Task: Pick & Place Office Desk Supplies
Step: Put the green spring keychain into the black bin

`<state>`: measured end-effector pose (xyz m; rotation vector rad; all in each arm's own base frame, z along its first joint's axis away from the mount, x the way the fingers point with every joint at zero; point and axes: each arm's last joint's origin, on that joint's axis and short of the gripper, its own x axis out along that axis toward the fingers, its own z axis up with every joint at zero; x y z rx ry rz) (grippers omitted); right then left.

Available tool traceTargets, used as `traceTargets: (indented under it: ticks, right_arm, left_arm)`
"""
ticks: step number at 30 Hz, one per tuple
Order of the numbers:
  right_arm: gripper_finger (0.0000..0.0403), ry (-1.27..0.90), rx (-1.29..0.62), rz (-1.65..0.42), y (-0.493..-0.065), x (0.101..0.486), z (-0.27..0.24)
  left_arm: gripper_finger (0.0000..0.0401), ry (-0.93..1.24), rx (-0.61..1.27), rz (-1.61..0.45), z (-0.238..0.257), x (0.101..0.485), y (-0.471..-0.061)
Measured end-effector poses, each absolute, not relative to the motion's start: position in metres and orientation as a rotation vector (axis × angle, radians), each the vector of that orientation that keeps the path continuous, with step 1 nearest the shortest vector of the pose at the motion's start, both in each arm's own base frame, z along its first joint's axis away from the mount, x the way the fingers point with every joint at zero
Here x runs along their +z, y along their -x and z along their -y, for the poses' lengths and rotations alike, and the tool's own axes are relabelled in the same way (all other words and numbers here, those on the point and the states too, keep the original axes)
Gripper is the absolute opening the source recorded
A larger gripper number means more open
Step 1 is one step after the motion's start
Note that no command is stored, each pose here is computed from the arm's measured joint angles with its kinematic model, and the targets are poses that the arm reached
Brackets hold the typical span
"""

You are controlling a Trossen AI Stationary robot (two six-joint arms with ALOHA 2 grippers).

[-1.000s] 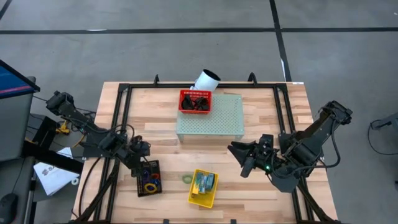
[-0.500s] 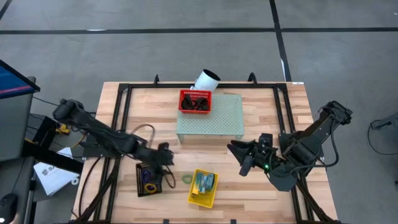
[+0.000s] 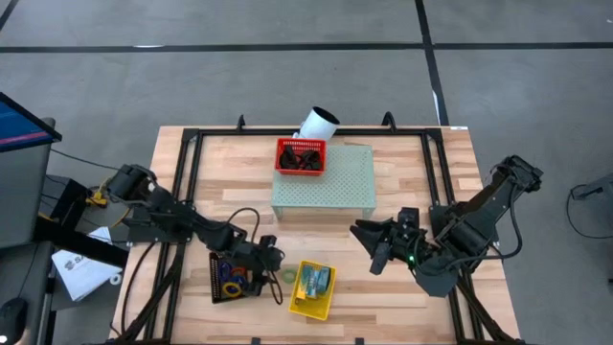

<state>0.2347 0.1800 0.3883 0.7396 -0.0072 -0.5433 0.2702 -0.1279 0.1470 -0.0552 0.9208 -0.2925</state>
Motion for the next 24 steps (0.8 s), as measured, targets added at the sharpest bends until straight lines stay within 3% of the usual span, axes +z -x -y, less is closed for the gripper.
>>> traceTargets:
  ticks: [17, 20, 24]
  right_arm:
    - [0.0143, -0.743, -0.524, -0.017, -0.235, 0.387, -0.181]
    - [0.0143, -0.744, -0.522, -0.019, -0.235, 0.387, -0.181]
    - [0.0143, -0.744, -0.522, -0.020, -0.235, 0.387, -0.181]
  left_arm:
    - [0.0182, 0.065, -0.241, -0.971, 0.118, 0.120, -0.283]
    - [0.0161, 0.066, -0.249, -0.971, 0.120, 0.119, -0.282]
    - [0.0101, 0.086, -0.245, -0.980, 0.122, 0.119, -0.281]
